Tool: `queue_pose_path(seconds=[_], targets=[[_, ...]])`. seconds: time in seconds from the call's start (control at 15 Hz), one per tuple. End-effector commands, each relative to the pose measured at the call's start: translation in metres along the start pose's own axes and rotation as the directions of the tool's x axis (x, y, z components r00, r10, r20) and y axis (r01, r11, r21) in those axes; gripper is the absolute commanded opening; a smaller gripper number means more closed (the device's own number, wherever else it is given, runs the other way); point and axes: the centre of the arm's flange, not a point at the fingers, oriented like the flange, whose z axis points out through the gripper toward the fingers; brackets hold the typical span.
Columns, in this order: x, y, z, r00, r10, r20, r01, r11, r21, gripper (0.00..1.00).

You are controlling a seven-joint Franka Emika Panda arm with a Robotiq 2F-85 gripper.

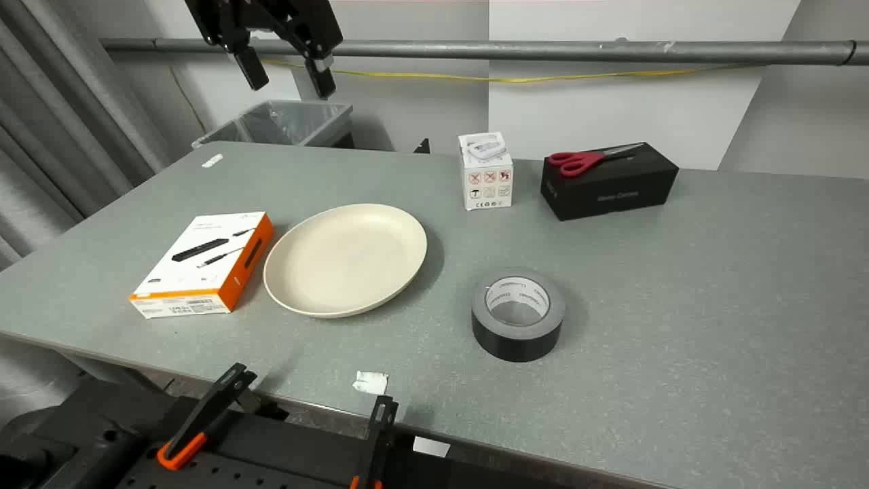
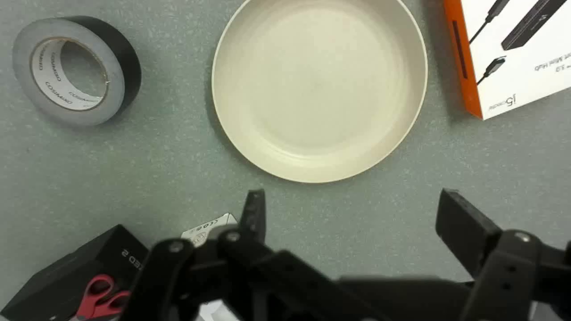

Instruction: Pick up the black tape from the table and put it in the plate.

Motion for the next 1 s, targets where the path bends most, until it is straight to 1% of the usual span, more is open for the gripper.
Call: queue_pose_path(seconds=[0.0, 0.13, 0.27, 0.53, 0.6, 0.67, 0.8, 0.87, 0.93], targets=[[0.000, 0.000, 0.000, 1.000, 0.000, 0.000, 0.000, 1.000, 0.000, 1.00], [0.002, 0.007, 0.009, 1.000, 0.005, 0.009, -0.005, 1.000, -0.009, 1.00], [0.000, 0.027, 0.034, 0.999, 0.029, 0.038, -0.028, 0.999, -0.025, 1.00], [-0.012, 0.094, 0.105, 0.983, 0.147, 0.113, -0.140, 0.988, -0.067, 1.00], [-0.015, 0.111, 0.122, 0.976, 0.187, 0.109, -0.178, 0.980, -0.091, 1.00], [-0.017, 0.128, 0.137, 0.969, 0.218, 0.115, -0.208, 0.974, -0.094, 1.00], [-0.016, 0.153, 0.152, 0.954, 0.281, 0.100, -0.270, 0.957, -0.108, 1.00], [-0.015, 0.160, 0.148, 0.948, 0.304, 0.098, -0.295, 0.950, -0.099, 1.00], [-0.028, 0.149, 0.137, 0.958, 0.261, 0.120, -0.251, 0.964, -0.092, 1.00]])
